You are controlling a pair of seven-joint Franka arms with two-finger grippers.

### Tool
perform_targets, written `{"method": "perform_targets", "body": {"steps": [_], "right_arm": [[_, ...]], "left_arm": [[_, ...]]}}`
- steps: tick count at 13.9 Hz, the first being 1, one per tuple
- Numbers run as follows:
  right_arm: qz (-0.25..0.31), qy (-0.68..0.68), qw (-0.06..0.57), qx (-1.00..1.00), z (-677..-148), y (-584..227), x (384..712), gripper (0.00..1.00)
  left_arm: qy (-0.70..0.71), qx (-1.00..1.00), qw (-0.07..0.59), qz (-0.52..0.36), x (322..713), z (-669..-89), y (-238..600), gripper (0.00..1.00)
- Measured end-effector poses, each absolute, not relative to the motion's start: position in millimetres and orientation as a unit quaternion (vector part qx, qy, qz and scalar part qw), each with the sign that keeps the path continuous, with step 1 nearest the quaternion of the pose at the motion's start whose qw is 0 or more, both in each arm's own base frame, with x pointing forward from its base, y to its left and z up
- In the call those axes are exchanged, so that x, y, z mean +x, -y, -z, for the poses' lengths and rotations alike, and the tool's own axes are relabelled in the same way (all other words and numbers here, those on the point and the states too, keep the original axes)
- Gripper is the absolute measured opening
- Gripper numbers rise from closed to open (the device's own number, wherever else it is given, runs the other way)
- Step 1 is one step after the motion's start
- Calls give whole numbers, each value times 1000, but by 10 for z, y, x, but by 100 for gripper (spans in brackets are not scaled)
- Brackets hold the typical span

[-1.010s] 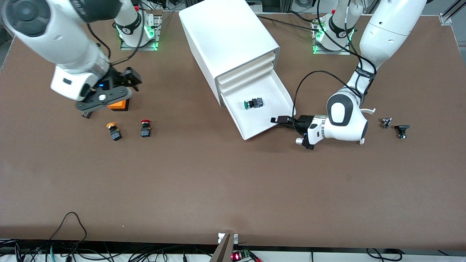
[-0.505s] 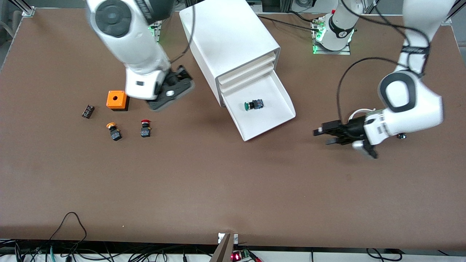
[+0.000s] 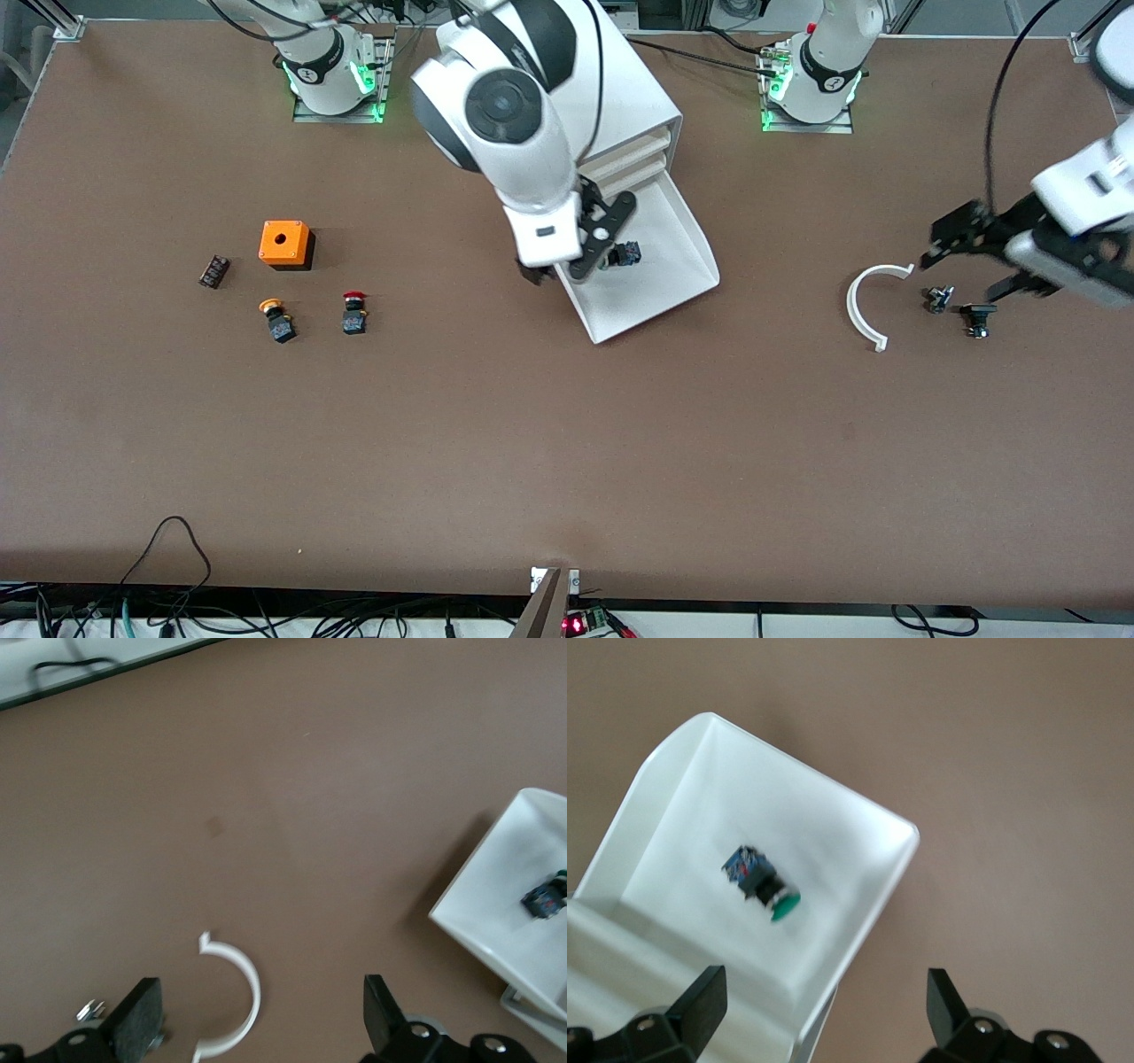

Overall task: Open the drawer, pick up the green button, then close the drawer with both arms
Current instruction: 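Grasp the green push-button inside the drawer with the right gripper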

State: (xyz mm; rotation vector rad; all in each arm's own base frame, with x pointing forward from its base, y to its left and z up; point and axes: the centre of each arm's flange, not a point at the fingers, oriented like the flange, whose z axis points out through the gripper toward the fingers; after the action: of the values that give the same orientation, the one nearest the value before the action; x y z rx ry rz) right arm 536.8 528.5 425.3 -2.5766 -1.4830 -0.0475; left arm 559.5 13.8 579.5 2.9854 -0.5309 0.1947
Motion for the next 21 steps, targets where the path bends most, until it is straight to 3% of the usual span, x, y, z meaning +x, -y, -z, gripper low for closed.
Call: {"method": "perform_targets", "body": {"steps": [5,9,21], "right_arm": [[13,566,92,-819,-3727,-5549,5327,100],[-5,606,92,-790,-3395,-5868,5005,100],[-46,670,79,-737,-2677,-6124,4651,100]], "left_arm": [[46,999,-20,-9,5353,-6268,-157,100],[1,1000,-21,-8,5356,-6266,-157,100],[-45,999,-20,-7,5355,-6280,-208,100]]}}
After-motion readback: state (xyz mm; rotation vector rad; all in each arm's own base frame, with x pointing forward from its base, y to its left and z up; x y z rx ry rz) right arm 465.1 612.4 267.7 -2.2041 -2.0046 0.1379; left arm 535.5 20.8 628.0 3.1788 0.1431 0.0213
